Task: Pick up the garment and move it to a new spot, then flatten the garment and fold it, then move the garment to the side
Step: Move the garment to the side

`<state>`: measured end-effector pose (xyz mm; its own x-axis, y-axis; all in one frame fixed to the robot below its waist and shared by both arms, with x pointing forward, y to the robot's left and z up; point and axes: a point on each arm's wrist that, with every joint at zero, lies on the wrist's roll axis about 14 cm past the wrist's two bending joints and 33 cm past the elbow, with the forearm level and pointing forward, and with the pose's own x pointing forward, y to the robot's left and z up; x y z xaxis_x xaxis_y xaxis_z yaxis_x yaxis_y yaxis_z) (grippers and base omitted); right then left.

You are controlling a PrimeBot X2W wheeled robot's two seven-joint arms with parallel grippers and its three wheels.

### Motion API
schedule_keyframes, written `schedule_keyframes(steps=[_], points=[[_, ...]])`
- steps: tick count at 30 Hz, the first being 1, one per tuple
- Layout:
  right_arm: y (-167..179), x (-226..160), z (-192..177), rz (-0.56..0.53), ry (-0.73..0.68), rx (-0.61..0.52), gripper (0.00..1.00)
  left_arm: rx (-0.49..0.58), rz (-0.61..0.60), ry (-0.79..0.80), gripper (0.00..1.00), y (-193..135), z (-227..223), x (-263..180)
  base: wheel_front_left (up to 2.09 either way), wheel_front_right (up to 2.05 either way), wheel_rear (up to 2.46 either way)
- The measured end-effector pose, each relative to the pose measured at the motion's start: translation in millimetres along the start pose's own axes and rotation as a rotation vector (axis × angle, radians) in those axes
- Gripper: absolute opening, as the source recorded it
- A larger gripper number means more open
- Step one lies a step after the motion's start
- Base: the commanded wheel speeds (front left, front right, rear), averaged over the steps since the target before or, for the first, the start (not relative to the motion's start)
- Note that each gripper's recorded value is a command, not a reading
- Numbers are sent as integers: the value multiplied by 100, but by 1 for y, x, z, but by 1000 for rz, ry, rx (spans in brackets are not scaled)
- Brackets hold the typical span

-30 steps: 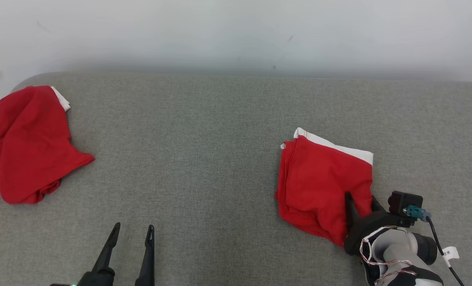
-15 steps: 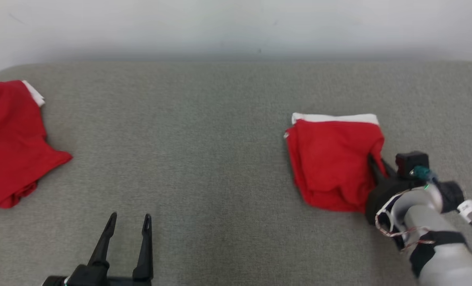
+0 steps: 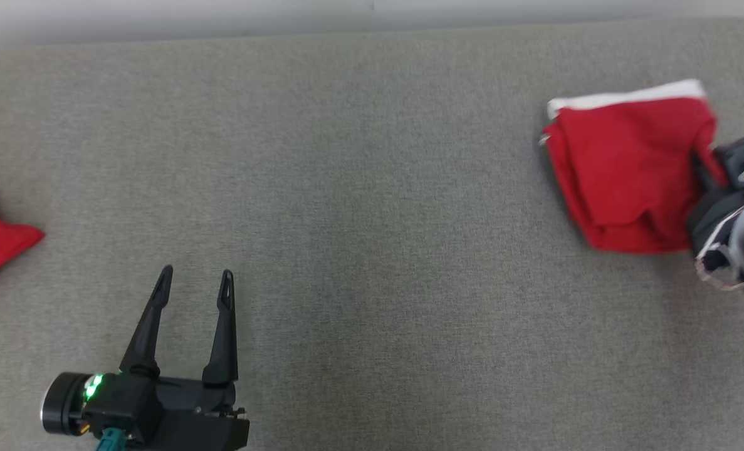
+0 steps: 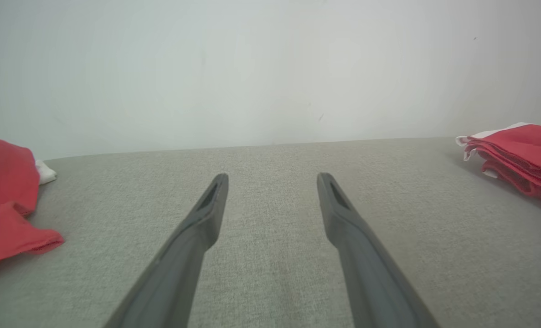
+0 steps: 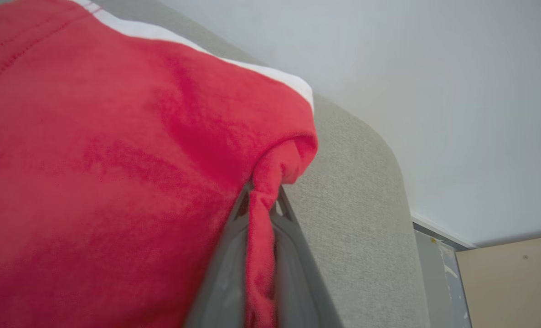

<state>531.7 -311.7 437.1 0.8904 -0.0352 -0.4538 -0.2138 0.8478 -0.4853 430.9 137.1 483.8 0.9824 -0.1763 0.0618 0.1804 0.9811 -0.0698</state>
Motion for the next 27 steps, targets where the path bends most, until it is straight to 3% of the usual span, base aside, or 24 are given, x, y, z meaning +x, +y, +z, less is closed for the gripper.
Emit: schedule_keyframes(steps=[11, 26, 27], points=[[-66, 10, 5, -81, 27, -150, 0, 2, -46, -19, 100, -10, -5, 23, 0, 0, 0], [-92, 17, -3, -115, 64, -177, 0, 1, -47, -12, 100, -7, -15, 33, 0, 0, 0], [-92, 17, -4, -115, 67, -177, 19, 2, -44, -11, 100, -6, -15, 33, 0, 0, 0]])
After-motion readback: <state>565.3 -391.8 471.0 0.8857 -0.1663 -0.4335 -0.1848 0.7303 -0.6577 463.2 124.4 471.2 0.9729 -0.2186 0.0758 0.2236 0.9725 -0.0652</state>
